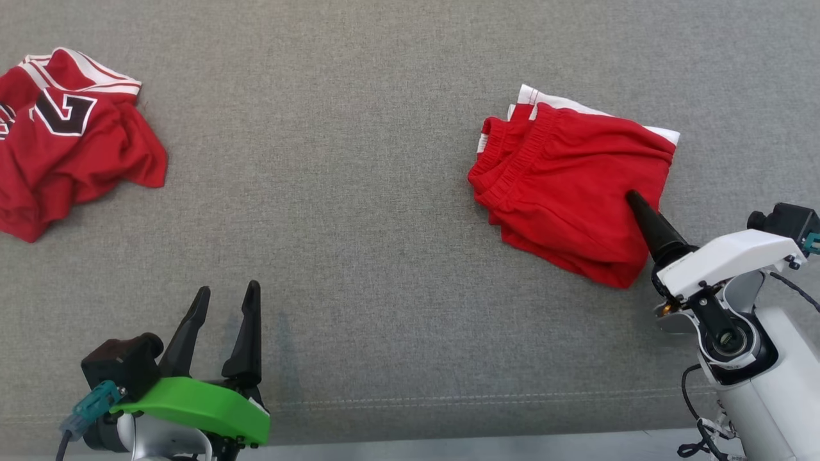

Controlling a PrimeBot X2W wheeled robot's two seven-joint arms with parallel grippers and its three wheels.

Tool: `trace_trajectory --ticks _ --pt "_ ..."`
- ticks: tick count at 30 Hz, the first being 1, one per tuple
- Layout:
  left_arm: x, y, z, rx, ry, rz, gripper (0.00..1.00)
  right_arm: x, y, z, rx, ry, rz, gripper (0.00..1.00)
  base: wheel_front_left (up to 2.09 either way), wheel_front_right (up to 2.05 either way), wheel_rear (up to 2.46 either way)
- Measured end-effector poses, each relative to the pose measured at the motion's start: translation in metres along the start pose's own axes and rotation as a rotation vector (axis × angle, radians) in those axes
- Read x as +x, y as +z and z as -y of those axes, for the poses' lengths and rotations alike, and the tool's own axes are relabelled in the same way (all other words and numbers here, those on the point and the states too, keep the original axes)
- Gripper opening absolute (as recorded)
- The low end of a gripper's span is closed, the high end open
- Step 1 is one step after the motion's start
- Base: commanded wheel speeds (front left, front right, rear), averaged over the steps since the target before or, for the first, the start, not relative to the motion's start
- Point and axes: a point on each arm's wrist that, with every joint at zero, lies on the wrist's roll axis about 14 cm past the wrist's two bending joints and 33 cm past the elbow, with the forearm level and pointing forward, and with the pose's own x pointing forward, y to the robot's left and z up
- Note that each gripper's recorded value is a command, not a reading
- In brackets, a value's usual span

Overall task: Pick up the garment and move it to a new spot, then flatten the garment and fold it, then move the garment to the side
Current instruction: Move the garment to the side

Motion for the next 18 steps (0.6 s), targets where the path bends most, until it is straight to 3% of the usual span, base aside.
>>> trace_trajectory --ticks 6,18 --pt "0.002 -0.002 -0.005 -0.002 0.016 -0.007 1.0 0.012 -0.007 0.001 0.063 -0.004 -0.032 1.0 0.0 0.0 0.0" --pt "0.003 -0.001 -0.008 -0.004 0.029 -0.005 1.0 0.023 0.006 0.013 0.045 -0.041 -0.031 1.0 0.0 0.0 0.0"
